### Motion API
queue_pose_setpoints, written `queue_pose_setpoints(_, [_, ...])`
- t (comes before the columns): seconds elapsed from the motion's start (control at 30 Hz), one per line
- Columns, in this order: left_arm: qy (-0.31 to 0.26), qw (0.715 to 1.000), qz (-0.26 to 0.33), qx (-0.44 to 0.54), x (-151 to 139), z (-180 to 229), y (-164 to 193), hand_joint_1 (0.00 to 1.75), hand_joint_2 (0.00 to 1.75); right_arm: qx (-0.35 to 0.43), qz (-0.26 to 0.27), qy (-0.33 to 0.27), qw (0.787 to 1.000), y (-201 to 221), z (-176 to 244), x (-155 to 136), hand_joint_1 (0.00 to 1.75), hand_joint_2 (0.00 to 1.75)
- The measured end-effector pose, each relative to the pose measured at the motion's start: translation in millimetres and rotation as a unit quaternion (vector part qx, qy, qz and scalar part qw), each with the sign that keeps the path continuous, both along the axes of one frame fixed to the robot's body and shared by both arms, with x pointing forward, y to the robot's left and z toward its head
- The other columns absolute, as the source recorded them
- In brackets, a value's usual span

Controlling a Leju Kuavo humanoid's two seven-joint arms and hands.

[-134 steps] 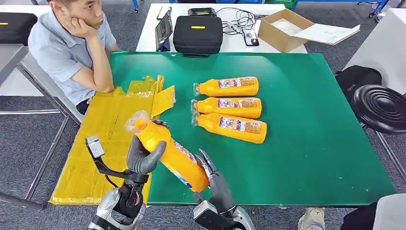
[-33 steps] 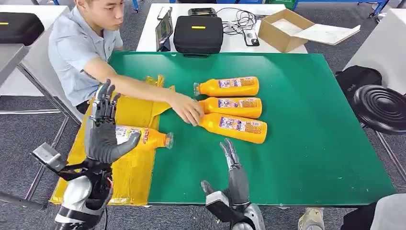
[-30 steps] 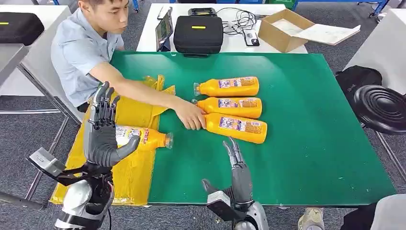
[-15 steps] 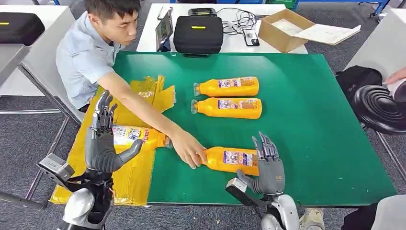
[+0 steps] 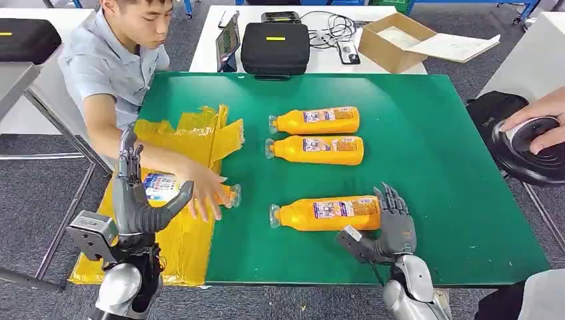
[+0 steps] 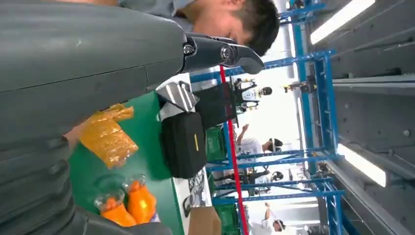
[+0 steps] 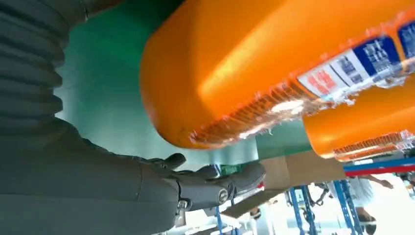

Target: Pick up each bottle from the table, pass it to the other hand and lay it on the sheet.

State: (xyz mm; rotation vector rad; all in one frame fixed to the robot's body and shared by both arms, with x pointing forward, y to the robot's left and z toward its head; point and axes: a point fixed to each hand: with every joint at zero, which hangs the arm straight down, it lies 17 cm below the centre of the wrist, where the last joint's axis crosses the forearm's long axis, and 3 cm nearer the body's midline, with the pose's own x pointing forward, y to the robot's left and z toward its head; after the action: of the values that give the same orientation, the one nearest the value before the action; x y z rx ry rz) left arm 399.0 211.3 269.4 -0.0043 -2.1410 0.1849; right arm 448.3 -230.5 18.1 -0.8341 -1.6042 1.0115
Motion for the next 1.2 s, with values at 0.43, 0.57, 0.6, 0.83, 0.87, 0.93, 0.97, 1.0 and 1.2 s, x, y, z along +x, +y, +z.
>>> queue_pose_setpoints(0.43, [0.0,0.999,-0.044,0.006,6,3,-30,0.0,1.75,-0.035,0.019,0.036,0.999,-2,-13,32,0.0,1.75])
queue_pose_setpoints(0.57, [-0.001,0.998,-0.057,0.005,11,6,-37,0.0,1.75,-0.041,0.042,0.029,0.998,9,-13,32,0.0,1.75])
queue_pose_setpoints(0.6, [-0.002,0.998,-0.06,0.005,12,7,-39,0.0,1.75,-0.042,0.044,0.029,0.998,10,-12,32,0.0,1.75])
queue_pose_setpoints(0.83, [0.001,0.997,-0.079,0.001,14,7,-48,0.0,1.75,-0.076,0.075,0.001,0.994,25,-9,28,0.0,1.75])
queue_pose_setpoints(0.87, [0.001,0.997,-0.08,0.001,14,8,-48,0.0,1.75,-0.084,0.083,-0.001,0.993,28,-9,26,0.0,1.75])
queue_pose_setpoints(0.93, [0.002,0.997,-0.082,0.001,15,7,-50,0.0,1.75,-0.091,0.09,0.002,0.992,30,-11,26,0.0,1.75])
queue_pose_setpoints(0.97, [0.003,0.997,-0.083,0.001,16,7,-51,0.0,1.75,-0.09,0.092,0.006,0.992,30,-12,26,0.0,1.75])
queue_pose_setpoints(1.0, [0.005,0.996,-0.084,0.0,16,6,-51,0.0,1.75,-0.088,0.092,0.015,0.992,29,-15,26,0.0,1.75])
queue_pose_setpoints(1.2, [0.011,0.996,-0.087,-0.002,18,1,-52,0.0,1.75,-0.091,0.098,0.046,0.99,24,-25,27,0.0,1.75])
